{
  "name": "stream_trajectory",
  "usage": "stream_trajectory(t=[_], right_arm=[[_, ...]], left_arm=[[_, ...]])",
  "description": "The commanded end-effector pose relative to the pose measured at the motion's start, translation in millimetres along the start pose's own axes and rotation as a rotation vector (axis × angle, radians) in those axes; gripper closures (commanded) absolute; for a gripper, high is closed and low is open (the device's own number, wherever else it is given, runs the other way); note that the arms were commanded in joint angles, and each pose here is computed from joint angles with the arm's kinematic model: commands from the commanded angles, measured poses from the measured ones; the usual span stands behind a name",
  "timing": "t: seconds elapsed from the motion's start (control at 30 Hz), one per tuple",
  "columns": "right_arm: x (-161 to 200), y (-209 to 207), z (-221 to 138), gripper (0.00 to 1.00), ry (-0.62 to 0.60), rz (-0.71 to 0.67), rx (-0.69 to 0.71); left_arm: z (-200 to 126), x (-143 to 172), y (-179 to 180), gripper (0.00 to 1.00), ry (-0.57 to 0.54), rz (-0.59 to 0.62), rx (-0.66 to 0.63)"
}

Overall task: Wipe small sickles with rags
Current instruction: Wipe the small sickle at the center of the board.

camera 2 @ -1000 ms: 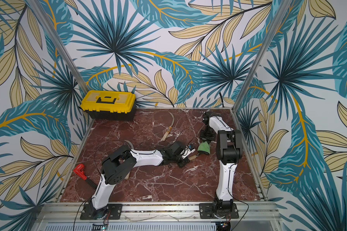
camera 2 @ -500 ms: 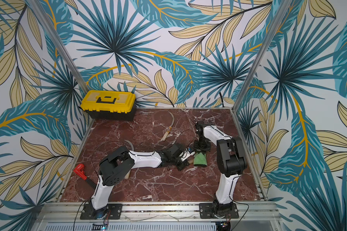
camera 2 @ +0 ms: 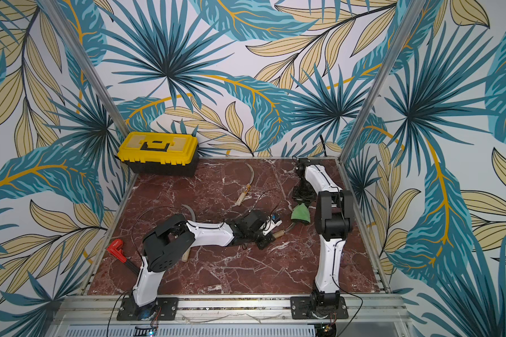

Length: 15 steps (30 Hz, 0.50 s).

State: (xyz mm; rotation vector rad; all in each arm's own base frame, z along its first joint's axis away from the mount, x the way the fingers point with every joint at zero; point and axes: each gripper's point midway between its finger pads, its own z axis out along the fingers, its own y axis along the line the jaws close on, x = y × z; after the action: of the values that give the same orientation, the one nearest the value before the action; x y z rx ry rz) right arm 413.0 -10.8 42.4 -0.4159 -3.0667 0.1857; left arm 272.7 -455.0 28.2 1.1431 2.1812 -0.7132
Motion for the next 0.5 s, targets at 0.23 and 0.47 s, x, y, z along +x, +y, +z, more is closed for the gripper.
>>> stream_trajectory(t=[0.23, 0.47], right_arm=[[64, 6, 41, 0.96, 0.26, -0.126, 0.04], [129, 31, 38, 0.96, 0.317, -0.193, -0.059]], left_arm=[[5, 36, 6, 1.0, 0.108, -0.046, -0.033], [10, 37, 7, 1.0, 0.102, -0.054, -0.031]])
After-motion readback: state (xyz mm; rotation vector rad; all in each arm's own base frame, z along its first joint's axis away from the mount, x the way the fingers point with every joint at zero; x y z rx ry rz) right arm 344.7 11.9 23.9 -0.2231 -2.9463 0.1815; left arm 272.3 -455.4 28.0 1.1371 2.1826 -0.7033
